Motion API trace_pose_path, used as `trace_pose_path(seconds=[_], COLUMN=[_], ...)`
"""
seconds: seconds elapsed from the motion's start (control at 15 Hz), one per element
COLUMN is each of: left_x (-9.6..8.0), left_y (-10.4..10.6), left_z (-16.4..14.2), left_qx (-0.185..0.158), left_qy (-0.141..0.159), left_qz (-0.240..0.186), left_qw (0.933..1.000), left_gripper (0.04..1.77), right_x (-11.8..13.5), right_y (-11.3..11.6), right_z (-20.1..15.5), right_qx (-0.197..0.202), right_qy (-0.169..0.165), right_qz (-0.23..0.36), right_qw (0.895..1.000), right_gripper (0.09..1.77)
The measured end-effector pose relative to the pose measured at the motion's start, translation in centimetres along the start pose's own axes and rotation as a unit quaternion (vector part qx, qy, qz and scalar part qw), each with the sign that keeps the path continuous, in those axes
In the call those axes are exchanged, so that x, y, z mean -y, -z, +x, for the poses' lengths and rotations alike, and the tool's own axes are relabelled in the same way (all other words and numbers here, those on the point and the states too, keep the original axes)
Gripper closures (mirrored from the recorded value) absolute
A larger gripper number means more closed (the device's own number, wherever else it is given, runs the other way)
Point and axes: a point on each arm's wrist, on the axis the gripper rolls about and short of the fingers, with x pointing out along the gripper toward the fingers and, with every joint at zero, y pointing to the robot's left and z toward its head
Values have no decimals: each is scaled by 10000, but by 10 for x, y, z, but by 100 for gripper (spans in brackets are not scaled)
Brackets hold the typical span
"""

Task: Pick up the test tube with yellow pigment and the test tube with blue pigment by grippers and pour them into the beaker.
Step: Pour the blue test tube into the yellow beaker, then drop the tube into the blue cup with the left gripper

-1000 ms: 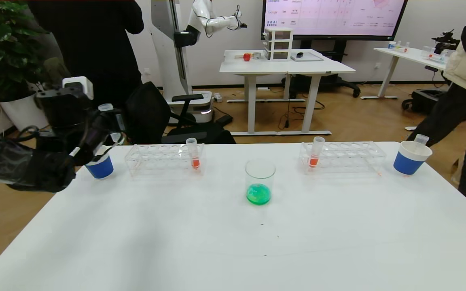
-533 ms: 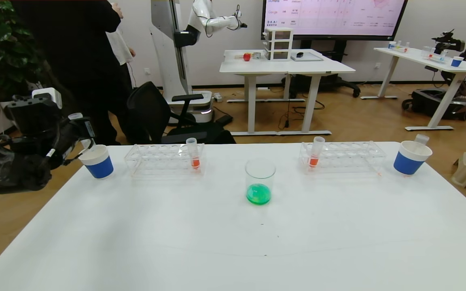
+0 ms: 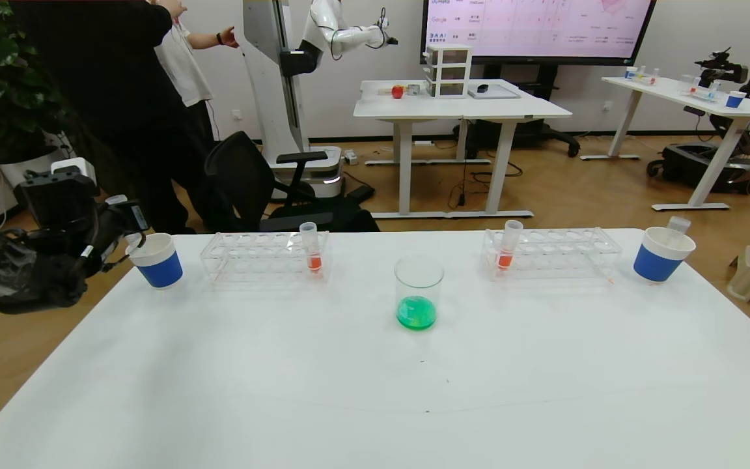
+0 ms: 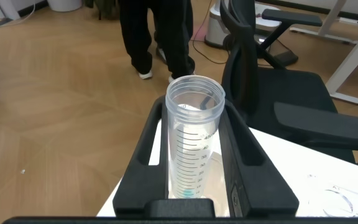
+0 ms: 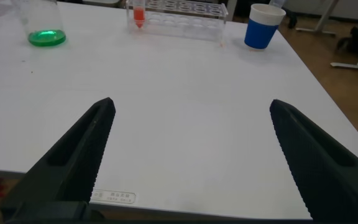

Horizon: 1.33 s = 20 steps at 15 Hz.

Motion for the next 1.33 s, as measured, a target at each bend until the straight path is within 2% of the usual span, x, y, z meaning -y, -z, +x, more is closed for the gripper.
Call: trace_pose_path(seconds=[0.2, 0.47, 0.6, 0.93, 1.0, 1.07, 1.13, 1.2, 1.27, 1.33], left_x=[4, 10, 12, 12, 12, 12, 12, 13, 13, 14], left_y=[9, 34, 35, 40, 41, 41, 41, 40, 39, 39], left_z=[0, -7, -7, -7, -7, -7, -8, -8, -8, -9], left_qx=[-123, -509, -335, -332, -339, -353, -349, -338, -326, -318], left_qy=[48, 115, 138, 149, 155, 154, 149, 159, 165, 168], left_qz=[0, 125, 102, 112, 116, 131, 138, 139, 141, 147], left_qw=[9999, 9986, 9993, 9993, 9992, 9992, 9992, 9992, 9992, 9992], left_gripper=[130, 130, 130, 129, 118, 92, 51, 23, 7, 6], right_x=[0, 0, 0, 0, 0, 0, 0, 0, 0, 0], right_y=[0, 0, 0, 0, 0, 0, 0, 0, 0, 0], right_z=[0, 0, 0, 0, 0, 0, 0, 0, 0, 0], right_qx=[-2, 0, 0, -2, -4, -2, -2, -2, 0, -2], right_qy=[0, 0, 0, 0, 0, 0, 2, 0, 0, 2], right_qz=[0, 0, 0, 0, 0, 0, 0, 0, 0, 0], right_qw=[10000, 10000, 10000, 10000, 10000, 10000, 10000, 10000, 10000, 10000], right_gripper=[12, 12, 12, 12, 12, 12, 12, 12, 12, 12])
